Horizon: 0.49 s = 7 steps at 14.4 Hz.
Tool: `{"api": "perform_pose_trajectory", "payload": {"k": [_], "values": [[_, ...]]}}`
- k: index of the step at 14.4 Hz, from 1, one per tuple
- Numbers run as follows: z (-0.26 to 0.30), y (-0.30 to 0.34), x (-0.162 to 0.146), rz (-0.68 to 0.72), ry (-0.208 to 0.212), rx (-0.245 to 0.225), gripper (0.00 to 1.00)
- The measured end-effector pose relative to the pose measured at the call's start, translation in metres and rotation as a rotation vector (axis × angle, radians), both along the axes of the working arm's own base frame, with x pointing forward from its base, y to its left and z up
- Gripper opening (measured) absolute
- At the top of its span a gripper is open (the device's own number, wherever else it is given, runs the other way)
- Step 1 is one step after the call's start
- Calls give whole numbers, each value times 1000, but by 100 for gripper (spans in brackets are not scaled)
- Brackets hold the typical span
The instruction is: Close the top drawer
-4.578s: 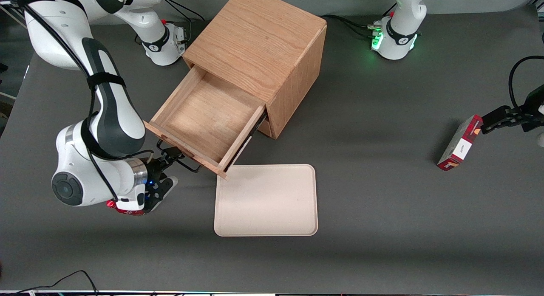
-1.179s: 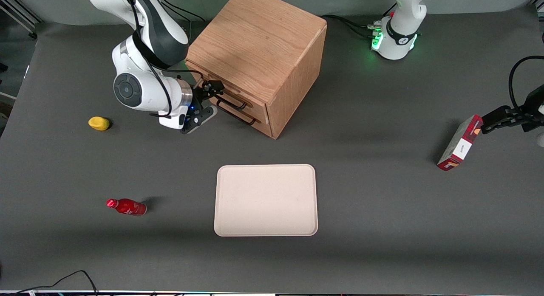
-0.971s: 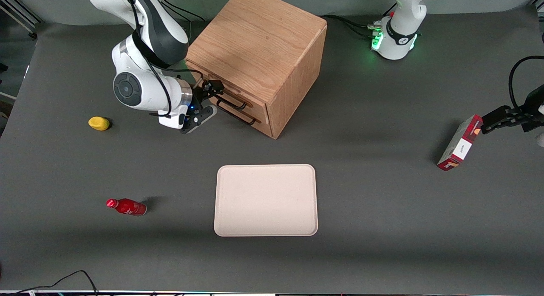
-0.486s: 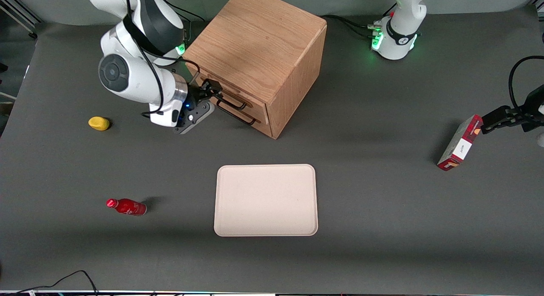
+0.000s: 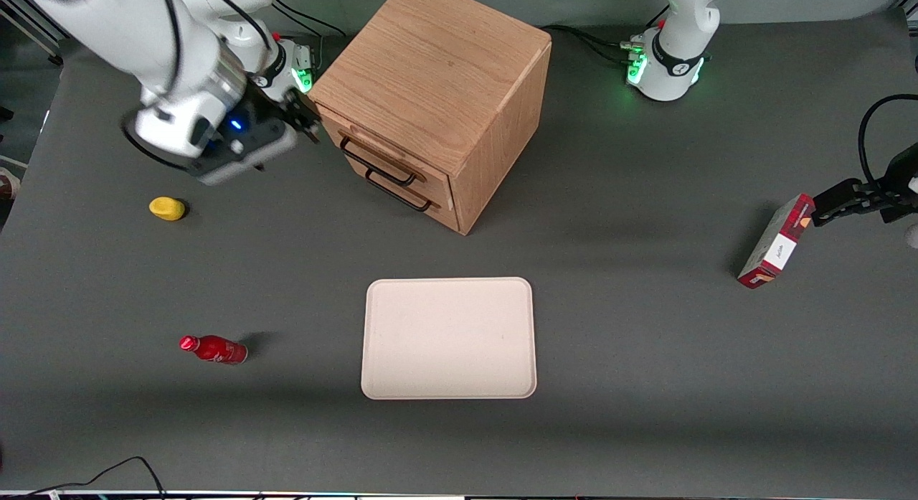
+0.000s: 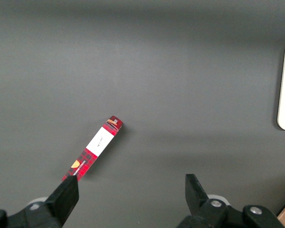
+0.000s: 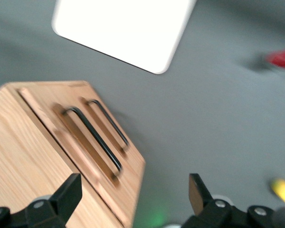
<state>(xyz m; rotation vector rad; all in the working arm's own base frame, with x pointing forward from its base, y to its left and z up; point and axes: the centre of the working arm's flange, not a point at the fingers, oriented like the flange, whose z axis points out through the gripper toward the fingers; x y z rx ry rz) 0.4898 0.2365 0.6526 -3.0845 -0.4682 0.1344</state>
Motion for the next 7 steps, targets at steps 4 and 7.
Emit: {"api": "perform_pose_trajectory", "payload": {"k": [4,7], "values": [[61,-65,-13,-319,-61,-91,100],[88,-122,-22,-450,-85,-88,100]]}}
